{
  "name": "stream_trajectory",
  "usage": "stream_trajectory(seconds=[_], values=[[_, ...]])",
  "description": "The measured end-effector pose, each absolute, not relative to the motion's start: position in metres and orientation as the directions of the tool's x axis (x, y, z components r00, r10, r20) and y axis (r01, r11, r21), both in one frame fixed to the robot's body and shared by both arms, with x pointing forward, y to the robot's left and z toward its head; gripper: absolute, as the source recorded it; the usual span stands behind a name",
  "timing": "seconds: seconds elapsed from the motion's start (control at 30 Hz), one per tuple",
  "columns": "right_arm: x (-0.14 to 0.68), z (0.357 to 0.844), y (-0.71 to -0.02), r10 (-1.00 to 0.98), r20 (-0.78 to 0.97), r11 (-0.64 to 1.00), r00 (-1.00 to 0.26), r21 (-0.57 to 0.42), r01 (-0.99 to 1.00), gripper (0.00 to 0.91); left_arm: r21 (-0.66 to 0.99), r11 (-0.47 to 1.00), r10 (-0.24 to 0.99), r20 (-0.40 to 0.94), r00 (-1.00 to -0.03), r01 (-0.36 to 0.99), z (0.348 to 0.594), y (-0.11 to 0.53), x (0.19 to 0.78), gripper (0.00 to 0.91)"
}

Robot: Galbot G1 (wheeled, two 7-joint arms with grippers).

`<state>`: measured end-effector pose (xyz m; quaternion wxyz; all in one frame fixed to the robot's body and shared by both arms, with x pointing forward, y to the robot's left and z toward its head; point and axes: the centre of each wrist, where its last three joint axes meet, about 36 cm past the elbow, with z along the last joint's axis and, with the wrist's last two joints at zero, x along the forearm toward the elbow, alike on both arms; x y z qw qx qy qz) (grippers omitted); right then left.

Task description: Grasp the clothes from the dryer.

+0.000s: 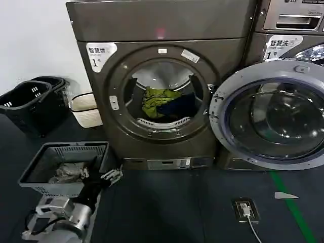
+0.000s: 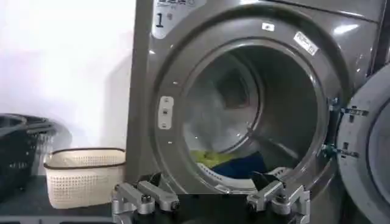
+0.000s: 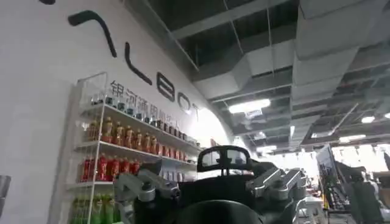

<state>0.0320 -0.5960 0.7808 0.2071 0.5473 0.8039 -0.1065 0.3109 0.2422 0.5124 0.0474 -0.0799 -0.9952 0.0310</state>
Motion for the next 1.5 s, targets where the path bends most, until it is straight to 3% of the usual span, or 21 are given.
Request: stream_trajectory(seconds=[1.5], values=[[0.024,0.773,-0.601,0.729,-0.606,0.416,-0.318,0.024,0.909,0.907,-0.068,0.979,0.195,0.073,-0.978,0.190,0.522,0.241,0.305,0.907]])
